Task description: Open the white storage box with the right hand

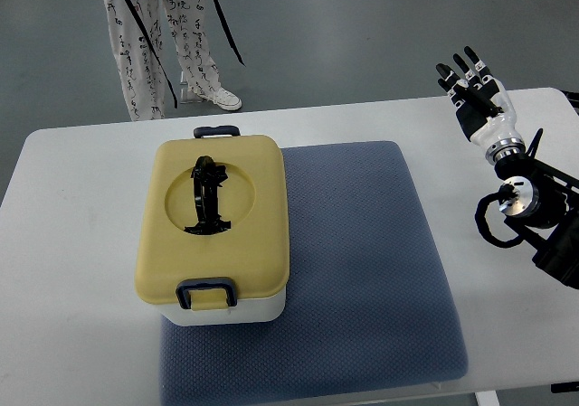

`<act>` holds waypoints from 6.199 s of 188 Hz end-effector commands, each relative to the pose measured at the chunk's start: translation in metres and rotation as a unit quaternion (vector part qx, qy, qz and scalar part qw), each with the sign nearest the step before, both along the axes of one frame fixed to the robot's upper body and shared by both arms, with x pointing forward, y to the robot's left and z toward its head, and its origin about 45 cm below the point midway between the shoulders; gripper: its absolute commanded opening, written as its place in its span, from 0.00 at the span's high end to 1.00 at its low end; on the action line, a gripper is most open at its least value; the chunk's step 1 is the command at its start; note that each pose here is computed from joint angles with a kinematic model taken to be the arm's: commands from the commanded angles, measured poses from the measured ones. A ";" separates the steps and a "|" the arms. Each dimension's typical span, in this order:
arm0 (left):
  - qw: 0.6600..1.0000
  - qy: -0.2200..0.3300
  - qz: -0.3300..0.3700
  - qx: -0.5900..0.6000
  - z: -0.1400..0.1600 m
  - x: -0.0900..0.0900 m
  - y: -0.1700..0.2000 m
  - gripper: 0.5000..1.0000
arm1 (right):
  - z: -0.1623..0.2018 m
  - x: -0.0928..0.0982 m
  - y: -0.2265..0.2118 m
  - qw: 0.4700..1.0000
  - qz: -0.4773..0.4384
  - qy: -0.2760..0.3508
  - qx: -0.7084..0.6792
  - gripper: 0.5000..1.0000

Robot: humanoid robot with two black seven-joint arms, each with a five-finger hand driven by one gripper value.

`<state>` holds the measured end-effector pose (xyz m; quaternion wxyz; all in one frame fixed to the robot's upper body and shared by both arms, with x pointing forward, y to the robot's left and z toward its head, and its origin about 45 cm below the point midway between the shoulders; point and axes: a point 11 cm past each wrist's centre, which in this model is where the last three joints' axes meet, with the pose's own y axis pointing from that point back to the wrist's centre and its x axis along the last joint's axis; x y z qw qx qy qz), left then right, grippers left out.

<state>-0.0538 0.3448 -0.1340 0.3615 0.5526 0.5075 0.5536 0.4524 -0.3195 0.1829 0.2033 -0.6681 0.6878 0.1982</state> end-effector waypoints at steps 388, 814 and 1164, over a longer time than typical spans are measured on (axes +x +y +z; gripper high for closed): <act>1.000 -0.002 0.002 0.006 0.000 0.003 0.003 0.00 | 0.040 0.018 0.028 0.991 0.076 -0.056 -0.095 0.14; 1.000 -0.001 0.002 0.006 0.000 0.002 0.004 0.00 | 0.171 -0.080 0.319 0.273 0.536 -0.428 -0.675 0.42; 1.000 -0.002 0.002 0.006 0.000 0.002 0.003 0.00 | 0.234 -0.003 0.171 0.430 0.402 -0.347 -0.730 1.00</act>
